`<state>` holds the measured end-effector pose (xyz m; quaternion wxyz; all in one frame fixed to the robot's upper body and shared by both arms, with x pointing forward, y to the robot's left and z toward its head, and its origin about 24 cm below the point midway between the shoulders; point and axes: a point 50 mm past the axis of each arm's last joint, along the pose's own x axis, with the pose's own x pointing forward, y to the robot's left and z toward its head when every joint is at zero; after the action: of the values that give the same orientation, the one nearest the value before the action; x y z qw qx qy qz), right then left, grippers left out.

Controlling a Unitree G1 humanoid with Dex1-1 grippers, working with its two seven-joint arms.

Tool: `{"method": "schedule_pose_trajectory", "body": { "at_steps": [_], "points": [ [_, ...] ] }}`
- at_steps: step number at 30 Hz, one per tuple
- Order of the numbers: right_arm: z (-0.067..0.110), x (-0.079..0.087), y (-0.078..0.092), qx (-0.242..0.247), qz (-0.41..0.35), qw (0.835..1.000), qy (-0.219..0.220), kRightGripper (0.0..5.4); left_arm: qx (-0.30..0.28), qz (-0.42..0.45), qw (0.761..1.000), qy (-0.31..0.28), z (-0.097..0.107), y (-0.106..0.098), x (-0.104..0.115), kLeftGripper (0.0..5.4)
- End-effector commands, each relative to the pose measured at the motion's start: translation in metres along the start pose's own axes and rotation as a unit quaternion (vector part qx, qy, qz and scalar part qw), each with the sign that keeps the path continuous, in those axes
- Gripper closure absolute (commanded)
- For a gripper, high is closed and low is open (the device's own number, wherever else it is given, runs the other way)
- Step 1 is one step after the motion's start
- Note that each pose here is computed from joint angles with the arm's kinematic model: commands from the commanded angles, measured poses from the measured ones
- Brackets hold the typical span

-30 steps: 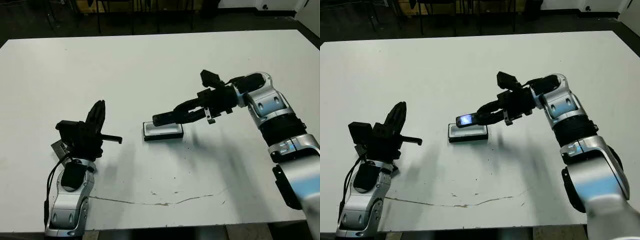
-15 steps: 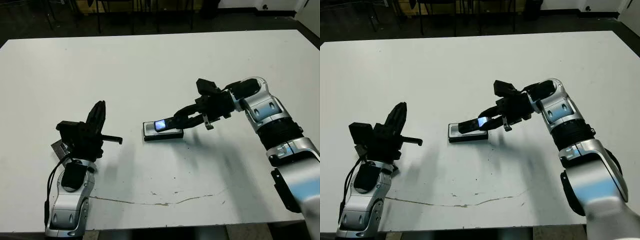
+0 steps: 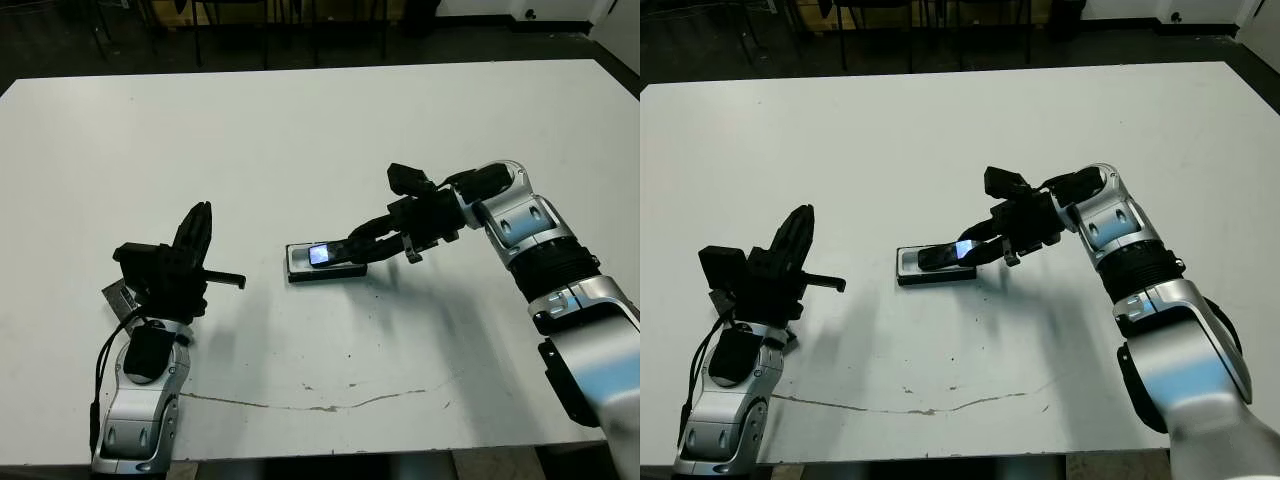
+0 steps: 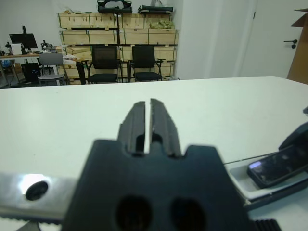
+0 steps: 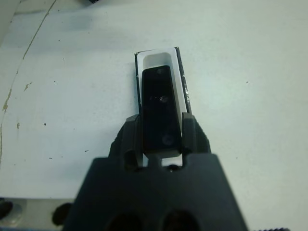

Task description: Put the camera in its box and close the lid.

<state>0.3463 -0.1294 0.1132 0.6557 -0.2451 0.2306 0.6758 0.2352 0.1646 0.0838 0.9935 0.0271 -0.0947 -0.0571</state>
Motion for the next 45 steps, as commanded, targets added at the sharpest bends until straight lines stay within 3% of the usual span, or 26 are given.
{"method": "schedule_pose_trajectory", "body": {
  "at_steps": [1, 13, 21, 24, 27, 31, 40, 43, 45],
  "points": [
    [-0.002, 0.015, 0.004, 0.009, 0.027, 1.000, 0.008, 4.74, 0.000, 0.003, 1.000, 0.018, -0.007, 0.000, -0.003, 5.40],
    [0.005, 0.041, 0.007, -0.001, 0.039, 0.999, 0.026, 4.74, -0.002, 0.007, 1.000, 0.022, -0.007, 0.000, -0.005, 5.40],
    [0.004, 0.043, 0.008, -0.007, 0.037, 0.999, 0.020, 4.74, 0.000, 0.006, 1.000, 0.018, -0.008, 0.000, -0.004, 5.40],
    [0.006, 0.035, 0.006, -0.016, 0.036, 0.999, 0.007, 4.56, -0.001, 0.006, 1.000, 0.018, -0.008, 0.000, -0.004, 5.40],
    [0.016, 0.019, 0.003, -0.091, 0.013, 0.996, -0.007, 4.12, -0.001, 0.005, 1.000, 0.020, -0.007, 0.001, -0.004, 5.40],
    [0.021, 0.002, -0.002, -0.145, -0.028, 0.989, -0.015, 3.43, 0.000, 0.005, 1.000, 0.020, -0.007, 0.001, -0.004, 5.40],
    [0.026, -0.040, -0.007, -0.162, -0.111, 0.981, 0.013, 1.89, 0.000, 0.005, 1.000, 0.021, -0.008, 0.001, -0.004, 5.40],
    [0.025, -0.049, -0.006, -0.173, -0.124, 0.977, 0.000, 1.38, 0.002, 0.005, 1.000, 0.019, -0.008, 0.001, -0.004, 5.40],
    [0.024, -0.054, -0.006, -0.138, -0.124, 0.982, -0.029, 1.05, -0.001, 0.005, 1.000, 0.020, -0.008, 0.001, -0.004, 5.40]
  ]
}}
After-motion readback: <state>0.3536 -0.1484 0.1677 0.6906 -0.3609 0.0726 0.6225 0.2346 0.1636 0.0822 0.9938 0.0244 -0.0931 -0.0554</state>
